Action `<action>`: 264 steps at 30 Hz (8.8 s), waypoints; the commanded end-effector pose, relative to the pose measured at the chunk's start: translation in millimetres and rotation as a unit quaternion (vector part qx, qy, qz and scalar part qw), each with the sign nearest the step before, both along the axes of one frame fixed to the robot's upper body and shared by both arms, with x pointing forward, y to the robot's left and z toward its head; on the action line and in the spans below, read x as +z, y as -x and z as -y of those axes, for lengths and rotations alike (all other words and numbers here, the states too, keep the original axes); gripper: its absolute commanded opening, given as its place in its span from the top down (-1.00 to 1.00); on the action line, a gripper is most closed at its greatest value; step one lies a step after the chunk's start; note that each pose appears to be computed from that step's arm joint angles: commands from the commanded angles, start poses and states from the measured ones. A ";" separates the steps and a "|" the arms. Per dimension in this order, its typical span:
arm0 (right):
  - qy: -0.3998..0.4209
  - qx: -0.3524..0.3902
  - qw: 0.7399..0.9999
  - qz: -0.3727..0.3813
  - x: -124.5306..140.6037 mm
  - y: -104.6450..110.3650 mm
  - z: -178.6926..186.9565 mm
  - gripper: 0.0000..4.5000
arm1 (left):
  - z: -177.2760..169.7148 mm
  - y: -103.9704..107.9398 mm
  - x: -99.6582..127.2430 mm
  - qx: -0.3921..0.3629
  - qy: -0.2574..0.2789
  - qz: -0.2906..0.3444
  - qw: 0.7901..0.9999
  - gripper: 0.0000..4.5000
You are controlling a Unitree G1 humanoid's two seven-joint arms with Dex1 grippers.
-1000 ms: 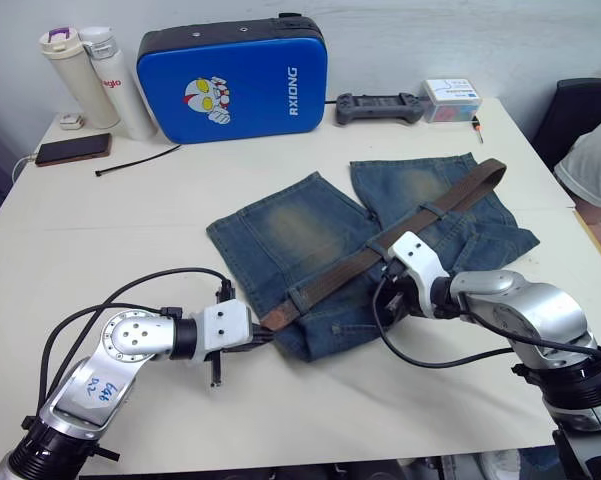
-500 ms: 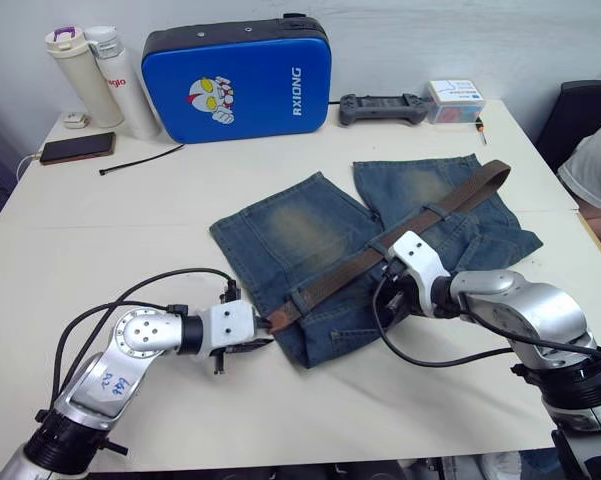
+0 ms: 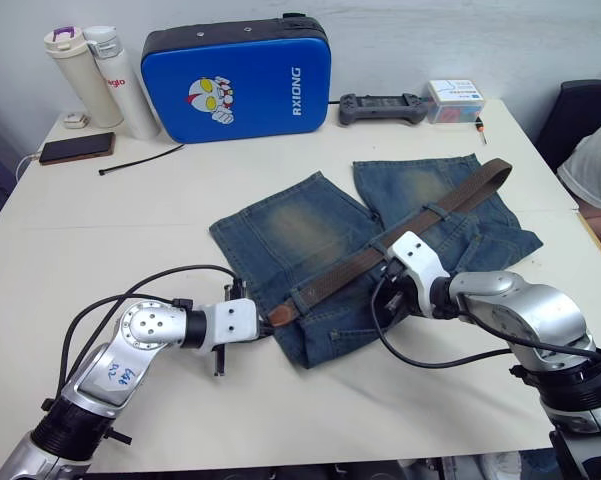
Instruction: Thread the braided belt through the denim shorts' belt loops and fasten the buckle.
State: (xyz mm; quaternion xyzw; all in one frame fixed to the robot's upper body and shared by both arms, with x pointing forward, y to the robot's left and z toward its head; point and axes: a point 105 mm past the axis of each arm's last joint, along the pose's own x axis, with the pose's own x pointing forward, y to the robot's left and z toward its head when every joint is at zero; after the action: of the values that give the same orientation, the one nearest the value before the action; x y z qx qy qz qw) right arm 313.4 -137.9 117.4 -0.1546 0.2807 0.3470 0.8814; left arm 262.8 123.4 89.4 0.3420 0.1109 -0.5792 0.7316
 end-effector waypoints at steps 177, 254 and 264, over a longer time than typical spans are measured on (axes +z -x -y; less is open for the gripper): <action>0.011 0.078 0.995 0.064 78.5 15.3 39.7 -1.00 | -151.1 -40.6 26.0 0.051 -0.146 -0.045 0.987 0.91; -0.155 0.363 0.884 0.252 85.5 -42.9 -64.9 0.83 | -154.2 -20.5 101.3 0.162 0.203 -0.144 0.955 0.98; 0.029 0.473 0.760 0.445 -0.9 99.5 -16.2 0.83 | -159.7 80.2 46.9 0.075 0.068 -0.232 0.968 0.98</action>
State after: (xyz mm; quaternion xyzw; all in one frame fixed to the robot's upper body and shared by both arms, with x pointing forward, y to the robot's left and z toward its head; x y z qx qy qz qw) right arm 226.1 -118.8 103.0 -0.3622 -0.1752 0.6179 0.6755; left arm 194.5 284.8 131.6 0.1107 0.2638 -0.5534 0.7822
